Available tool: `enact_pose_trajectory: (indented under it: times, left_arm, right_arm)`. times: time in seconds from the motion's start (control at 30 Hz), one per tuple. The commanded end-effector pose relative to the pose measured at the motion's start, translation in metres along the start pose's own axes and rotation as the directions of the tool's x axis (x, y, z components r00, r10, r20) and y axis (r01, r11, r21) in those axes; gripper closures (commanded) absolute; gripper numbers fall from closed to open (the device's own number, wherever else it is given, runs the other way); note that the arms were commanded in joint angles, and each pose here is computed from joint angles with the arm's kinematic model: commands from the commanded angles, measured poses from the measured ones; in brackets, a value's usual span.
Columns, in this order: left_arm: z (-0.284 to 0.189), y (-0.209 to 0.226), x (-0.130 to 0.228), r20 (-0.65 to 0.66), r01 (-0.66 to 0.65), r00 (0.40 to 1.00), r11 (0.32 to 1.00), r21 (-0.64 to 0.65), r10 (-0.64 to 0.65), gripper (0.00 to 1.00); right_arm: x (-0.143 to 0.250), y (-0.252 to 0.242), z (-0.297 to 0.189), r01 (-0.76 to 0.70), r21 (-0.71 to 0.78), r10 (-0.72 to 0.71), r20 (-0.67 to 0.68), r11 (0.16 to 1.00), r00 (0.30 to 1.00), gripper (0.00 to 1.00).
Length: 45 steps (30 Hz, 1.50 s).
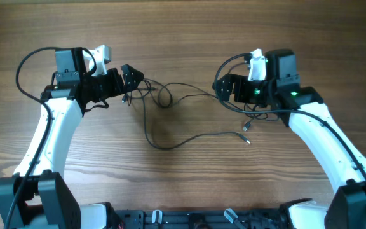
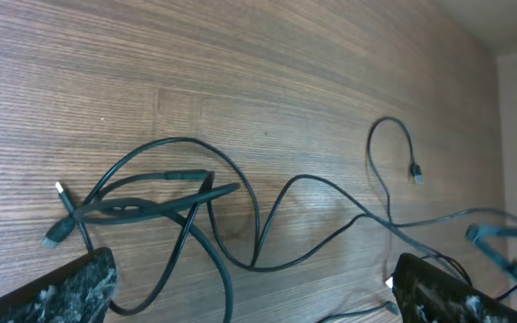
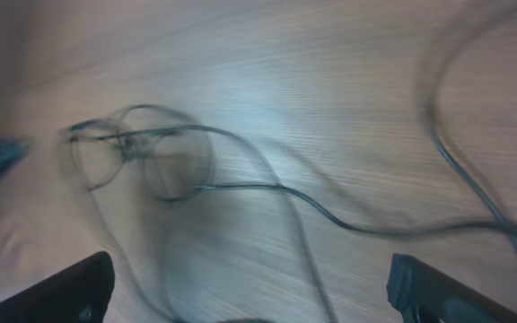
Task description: Untangle cables
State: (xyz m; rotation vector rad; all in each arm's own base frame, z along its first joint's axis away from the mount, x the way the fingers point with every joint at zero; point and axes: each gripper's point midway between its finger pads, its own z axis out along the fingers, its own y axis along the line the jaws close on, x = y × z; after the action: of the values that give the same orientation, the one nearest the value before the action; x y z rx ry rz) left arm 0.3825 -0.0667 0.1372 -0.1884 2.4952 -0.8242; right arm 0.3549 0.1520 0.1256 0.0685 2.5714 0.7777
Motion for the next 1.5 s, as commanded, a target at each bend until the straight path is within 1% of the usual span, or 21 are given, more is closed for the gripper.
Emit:
enact_pose_trajectory:
  times: [0.0, 0.07, 0.17, 0.27, 0.33, 0.37, 0.43, 0.5, 0.53, 0.57, 0.6, 0.67, 0.8, 0.87, 0.93, 0.97, 1.0, 1.07, 1.17, 1.33, 1.47]
  left_arm:
    - [-0.003, 0.003, 0.0, 0.012, 0.089, 0.996, 0.996, -0.025, -0.089, 0.0]
    - [-0.003, 0.003, 0.002, 0.004, 0.113, 0.994, 0.993, -0.029, -0.113, 0.0]
    - [-0.003, 0.004, 0.007, -0.012, 0.125, 0.992, 0.992, -0.035, -0.125, 0.0]
    - [-0.003, 0.005, 0.008, -0.018, 0.132, 0.991, 0.991, -0.037, -0.132, 0.0]
    - [-0.002, 0.004, 0.008, -0.018, 0.13, 0.991, 0.991, -0.036, -0.131, 0.0]
    - [-0.002, 0.004, 0.008, -0.018, 0.13, 0.991, 0.991, -0.036, -0.131, 0.0]
    - [-0.002, 0.004, 0.009, -0.019, 0.131, 0.991, 0.991, -0.037, -0.132, 0.0]
    - [-0.003, 0.005, 0.011, -0.028, 0.137, 0.99, 0.99, -0.04, -0.138, 0.0]
    - [-0.003, 0.005, 0.012, -0.033, 0.14, 0.989, 0.989, -0.042, -0.142, 0.0]
    - [-0.003, 0.005, 0.012, -0.032, 0.14, 0.989, 0.989, -0.042, -0.141, 0.0]
    - [-0.003, 0.005, 0.012, -0.032, 0.14, 0.989, 0.989, -0.042, -0.141, 0.0]
    - [-0.003, 0.006, 0.015, -0.042, 0.147, 0.988, 0.988, -0.046, -0.149, 0.0]
    - [-0.003, 0.007, 0.02, -0.061, 0.159, 0.985, 0.986, -0.055, -0.162, 0.0]
    - [-0.003, 0.007, 0.019, -0.058, 0.157, 0.986, 0.986, -0.053, -0.16, 0.0]
    - [-0.003, 0.007, 0.019, -0.057, 0.157, 0.986, 0.986, -0.053, -0.159, 0.0]
    - [-0.003, 0.007, 0.019, -0.055, 0.163, 0.985, 0.985, -0.053, -0.166, 0.0]
    - [-0.003, 0.011, 0.018, -0.041, 0.223, 0.973, 0.972, -0.076, -0.226, 0.0]
    - [-0.004, 0.023, 0.015, 0.015, 0.392, 0.919, 0.909, -0.141, -0.394, 0.0]
    - [-0.004, 0.022, 0.009, 0.046, 0.441, 0.898, 0.888, -0.129, -0.438, 0.0]
    - [-0.004, 0.024, 0.009, 0.051, 0.441, 0.897, 0.887, -0.139, -0.438, 0.0]
    - [-0.004, 0.025, 0.01, 0.047, 0.444, 0.896, 0.884, -0.143, -0.442, 0.0]
  right_arm:
    - [0.009, -0.094, -0.004, -0.303, 0.463, 0.267, 0.144, 0.833, 0.953, 0.0]
    - [0.002, -0.117, -0.023, -0.303, 0.585, 0.214, 0.218, 0.752, 0.952, 0.01]
    - [0.006, -0.099, -0.049, -0.434, 0.563, 0.383, 0.216, 0.703, 0.898, 0.0]
    - [0.007, -0.121, -0.079, -0.331, 0.719, 0.267, 0.207, 0.611, 0.941, 0.0]
    - [0.015, -0.102, -0.061, -0.134, 0.646, 0.179, -0.004, 0.751, 0.984, 0.0]
    - [0.034, -0.062, -0.039, -0.121, 0.429, 0.204, -0.154, 0.895, 0.967, 0.0]
    - [0.054, -0.006, -0.03, -0.323, 0.181, 0.365, -0.29, 0.929, 0.885, 0.0]
    - [0.057, 0.004, -0.03, -0.618, 0.24, 0.663, -0.26, 0.749, 0.702, 0.0]
    - [0.066, -0.001, -0.034, -0.826, 0.361, 0.901, -0.141, 0.434, 0.411, 0.0]
    - [0.065, -0.003, -0.033, -0.888, 0.379, 0.965, -0.062, 0.26, 0.256, 0.0]
    - [0.063, -0.006, -0.033, -0.909, 0.379, 0.983, -0.007, 0.172, 0.183, 0.0]
    - [0.057, -0.048, -0.039, -0.925, 0.369, 0.95, 0.25, 0.084, 0.186, 0.0]
    - [0.039, -0.134, -0.098, -0.888, 0.446, 0.595, 0.686, 0.109, 0.418, 0.0]
    - [0.009, -0.145, -0.109, -0.742, 0.599, 0.399, 0.627, 0.301, 0.669, 0.0]
    - [-0.015, -0.109, -0.063, -0.27, 0.649, 0.192, 0.191, 0.711, 0.963, 0.0]
    - [-0.014, -0.067, -0.033, 0.039, 0.438, -0.026, -0.035, 0.898, 0.999, 0.0]
    - [-0.012, -0.01, -0.013, 0.313, 0.082, -0.305, -0.094, 0.946, 0.948, 0.0]
    - [-0.007, 0.06, -0.004, 0.457, -0.298, -0.476, 0.011, 0.838, 0.879, 0.0]
    - [0.027, 0.078, 0.029, 0.566, -0.379, -0.621, -0.028, 0.732, 0.784, 0.01]
    - [0.083, 0.061, 0.099, 0.74, -0.312, -0.802, -0.183, 0.597, 0.569, 0.14]
    - [0.101, 0.012, 0.135, 0.915, -0.153, -0.878, -0.378, 0.373, 0.295, 0.2]
